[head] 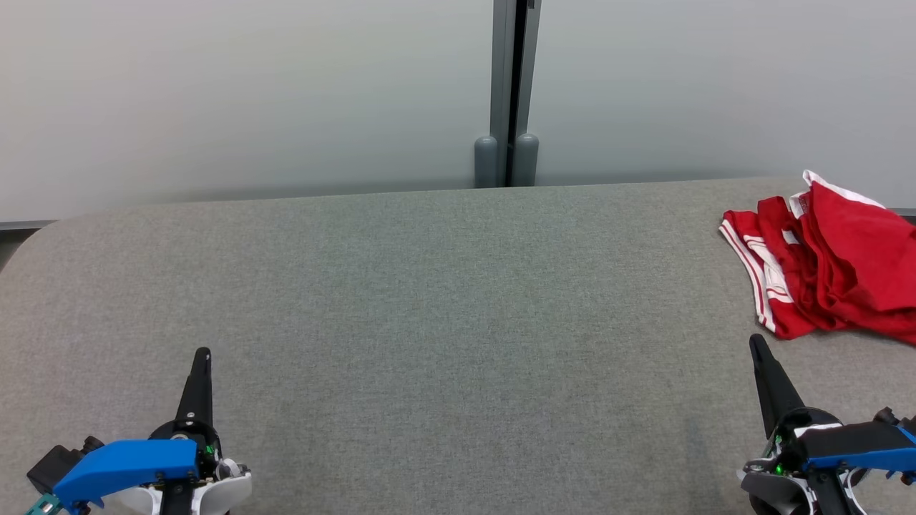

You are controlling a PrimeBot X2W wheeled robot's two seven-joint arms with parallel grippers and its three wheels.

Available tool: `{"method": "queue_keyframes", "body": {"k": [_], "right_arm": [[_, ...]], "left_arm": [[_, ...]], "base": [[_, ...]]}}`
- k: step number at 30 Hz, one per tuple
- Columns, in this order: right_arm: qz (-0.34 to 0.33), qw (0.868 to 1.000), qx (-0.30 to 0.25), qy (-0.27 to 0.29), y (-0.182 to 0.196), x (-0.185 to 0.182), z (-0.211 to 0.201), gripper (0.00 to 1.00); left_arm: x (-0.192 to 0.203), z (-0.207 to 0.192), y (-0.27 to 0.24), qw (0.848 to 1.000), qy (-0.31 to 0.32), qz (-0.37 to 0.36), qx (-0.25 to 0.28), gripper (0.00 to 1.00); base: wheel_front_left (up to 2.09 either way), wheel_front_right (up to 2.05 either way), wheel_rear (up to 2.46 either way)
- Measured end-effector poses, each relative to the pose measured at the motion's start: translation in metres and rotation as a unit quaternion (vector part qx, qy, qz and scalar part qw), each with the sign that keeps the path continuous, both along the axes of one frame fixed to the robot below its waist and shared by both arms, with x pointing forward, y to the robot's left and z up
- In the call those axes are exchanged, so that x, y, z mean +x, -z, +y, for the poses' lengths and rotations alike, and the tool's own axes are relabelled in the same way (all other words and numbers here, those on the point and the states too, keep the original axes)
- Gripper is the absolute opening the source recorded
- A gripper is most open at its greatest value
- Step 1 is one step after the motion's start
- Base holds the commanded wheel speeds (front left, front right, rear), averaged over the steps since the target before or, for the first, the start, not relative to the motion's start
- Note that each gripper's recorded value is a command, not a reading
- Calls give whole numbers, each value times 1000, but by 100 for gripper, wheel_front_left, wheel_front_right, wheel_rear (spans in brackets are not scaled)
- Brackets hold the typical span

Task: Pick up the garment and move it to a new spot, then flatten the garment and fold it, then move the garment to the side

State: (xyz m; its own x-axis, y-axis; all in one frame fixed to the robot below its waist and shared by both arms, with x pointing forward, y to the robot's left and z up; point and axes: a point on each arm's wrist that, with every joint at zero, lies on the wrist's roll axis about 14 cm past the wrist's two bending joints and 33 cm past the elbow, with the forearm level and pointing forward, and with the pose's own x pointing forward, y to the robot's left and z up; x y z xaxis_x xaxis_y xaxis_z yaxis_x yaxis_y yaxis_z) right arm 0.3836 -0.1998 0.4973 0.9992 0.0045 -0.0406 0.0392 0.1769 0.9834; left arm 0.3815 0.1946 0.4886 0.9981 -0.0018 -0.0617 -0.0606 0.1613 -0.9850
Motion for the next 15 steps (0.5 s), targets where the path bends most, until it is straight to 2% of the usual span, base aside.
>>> {"method": "queue_keyframes", "body": {"k": [15], "right_arm": [[-10,999,54,3,-5,3,0,0]], "left_arm": [[3,3,-8,999,-3,-13,-49,0]], "base": [[0,0,0]]}}
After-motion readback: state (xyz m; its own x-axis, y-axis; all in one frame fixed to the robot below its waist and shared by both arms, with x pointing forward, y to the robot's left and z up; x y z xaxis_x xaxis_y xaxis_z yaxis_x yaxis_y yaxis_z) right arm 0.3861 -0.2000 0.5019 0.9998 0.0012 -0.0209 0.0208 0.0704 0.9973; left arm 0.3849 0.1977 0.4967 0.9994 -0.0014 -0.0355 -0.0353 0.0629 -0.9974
